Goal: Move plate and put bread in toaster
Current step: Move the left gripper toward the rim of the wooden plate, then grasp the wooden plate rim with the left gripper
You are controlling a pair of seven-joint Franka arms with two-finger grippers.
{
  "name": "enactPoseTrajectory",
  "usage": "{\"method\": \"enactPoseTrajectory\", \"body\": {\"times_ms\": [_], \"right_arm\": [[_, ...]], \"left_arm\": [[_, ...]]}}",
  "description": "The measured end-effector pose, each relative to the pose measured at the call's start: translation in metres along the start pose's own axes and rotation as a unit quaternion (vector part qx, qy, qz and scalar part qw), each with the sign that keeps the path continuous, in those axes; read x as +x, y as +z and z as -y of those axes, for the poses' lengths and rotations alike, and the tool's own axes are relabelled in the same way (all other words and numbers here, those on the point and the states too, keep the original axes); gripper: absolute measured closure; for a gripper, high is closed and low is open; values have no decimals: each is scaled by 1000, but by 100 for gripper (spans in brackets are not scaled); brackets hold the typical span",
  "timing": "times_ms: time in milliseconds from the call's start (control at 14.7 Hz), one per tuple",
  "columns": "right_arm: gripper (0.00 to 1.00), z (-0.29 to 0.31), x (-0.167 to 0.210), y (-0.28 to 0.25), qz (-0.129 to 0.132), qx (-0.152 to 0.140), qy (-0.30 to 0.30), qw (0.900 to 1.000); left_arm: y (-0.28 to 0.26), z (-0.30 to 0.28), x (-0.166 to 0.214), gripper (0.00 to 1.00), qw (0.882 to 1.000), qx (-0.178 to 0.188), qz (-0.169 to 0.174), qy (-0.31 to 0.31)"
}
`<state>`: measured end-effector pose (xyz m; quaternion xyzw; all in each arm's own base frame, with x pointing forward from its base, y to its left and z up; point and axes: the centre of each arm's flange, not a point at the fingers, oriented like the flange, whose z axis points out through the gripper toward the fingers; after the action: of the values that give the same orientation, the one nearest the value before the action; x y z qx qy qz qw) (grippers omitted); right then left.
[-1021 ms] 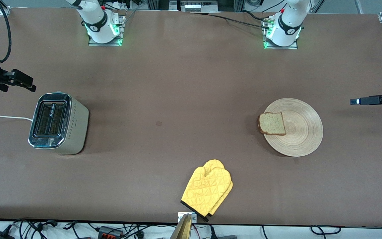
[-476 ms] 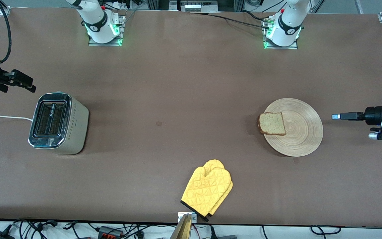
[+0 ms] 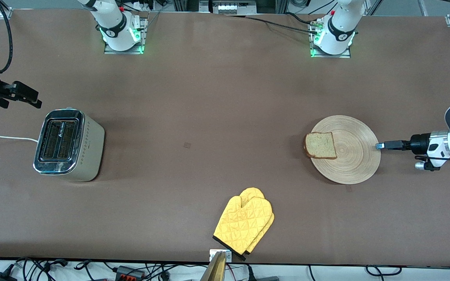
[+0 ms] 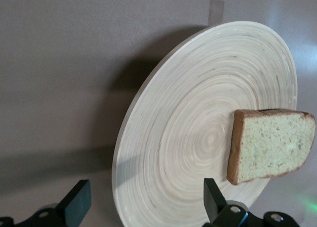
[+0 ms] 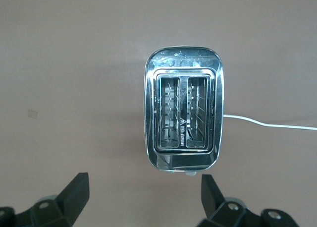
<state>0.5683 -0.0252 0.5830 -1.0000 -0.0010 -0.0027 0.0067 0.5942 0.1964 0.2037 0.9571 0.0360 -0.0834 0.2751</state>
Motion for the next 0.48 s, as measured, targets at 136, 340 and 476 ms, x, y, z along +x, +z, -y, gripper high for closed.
{"method": "enactPoseTrajectory", "body": {"times_ms": [136, 340, 476], "right_arm": [[0, 0, 0, 0, 0, 0, 0, 1000], [0, 0, 0, 0, 0, 0, 0, 1000], [0, 0, 0, 0, 0, 0, 0, 1000]], "left_arm": [[10, -3, -1, 1, 1000, 0, -1, 11], [17, 1, -5, 9, 1000, -18, -4, 26], [20, 9, -7, 15, 999, -28, -7, 29]]}}
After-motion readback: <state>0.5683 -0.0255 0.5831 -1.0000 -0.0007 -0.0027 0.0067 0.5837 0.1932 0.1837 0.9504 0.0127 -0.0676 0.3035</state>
